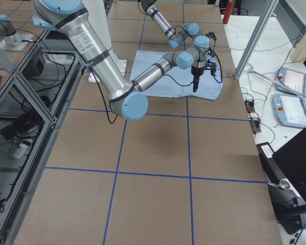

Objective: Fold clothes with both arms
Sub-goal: 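Release the folded sleeve and lift the left gripper away, then move the right gripper to the near hem corner while the left gripper lowers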

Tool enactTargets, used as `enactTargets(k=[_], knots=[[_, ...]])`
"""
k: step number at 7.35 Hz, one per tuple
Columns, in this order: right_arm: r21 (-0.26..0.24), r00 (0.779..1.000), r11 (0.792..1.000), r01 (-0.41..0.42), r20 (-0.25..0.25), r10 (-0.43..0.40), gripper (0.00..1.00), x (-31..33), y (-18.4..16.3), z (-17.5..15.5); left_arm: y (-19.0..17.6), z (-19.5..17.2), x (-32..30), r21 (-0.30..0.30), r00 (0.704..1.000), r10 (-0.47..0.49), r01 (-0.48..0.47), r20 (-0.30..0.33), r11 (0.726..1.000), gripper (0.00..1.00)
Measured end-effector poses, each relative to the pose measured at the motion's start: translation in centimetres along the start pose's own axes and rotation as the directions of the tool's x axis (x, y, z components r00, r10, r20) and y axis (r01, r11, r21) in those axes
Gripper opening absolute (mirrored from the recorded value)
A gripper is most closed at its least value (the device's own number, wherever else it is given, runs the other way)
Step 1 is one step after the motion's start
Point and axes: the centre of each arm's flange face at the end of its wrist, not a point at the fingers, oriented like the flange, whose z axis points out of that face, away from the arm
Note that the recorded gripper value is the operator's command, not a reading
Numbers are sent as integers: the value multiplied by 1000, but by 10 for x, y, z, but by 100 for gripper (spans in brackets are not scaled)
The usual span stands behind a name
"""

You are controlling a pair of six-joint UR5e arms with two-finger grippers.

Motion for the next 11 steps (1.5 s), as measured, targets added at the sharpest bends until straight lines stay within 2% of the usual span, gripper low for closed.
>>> enactTargets(k=[2,3,4,9,11], knots=[[0,1000,1000,0,1,0,100,0,0,0,-20,1,-14,18,1000,23,-23,15,1000,0],[1,1000,1000,-1,1,1,100,-1,0,0,-26,1,-20,23,999,31,-31,21,999,41],[0,1000,1000,-1,1,1,100,-1,0,0,-28,1,-21,25,999,34,-34,22,999,99],[1,1000,1000,-3,0,3,100,0,-1,-1,-33,-1,-20,19,999,34,-34,11,999,100],[6,1000,1000,-6,12,6,100,-2,3,-7,-33,-19,-2,-53,996,28,-32,-84,998,100]])
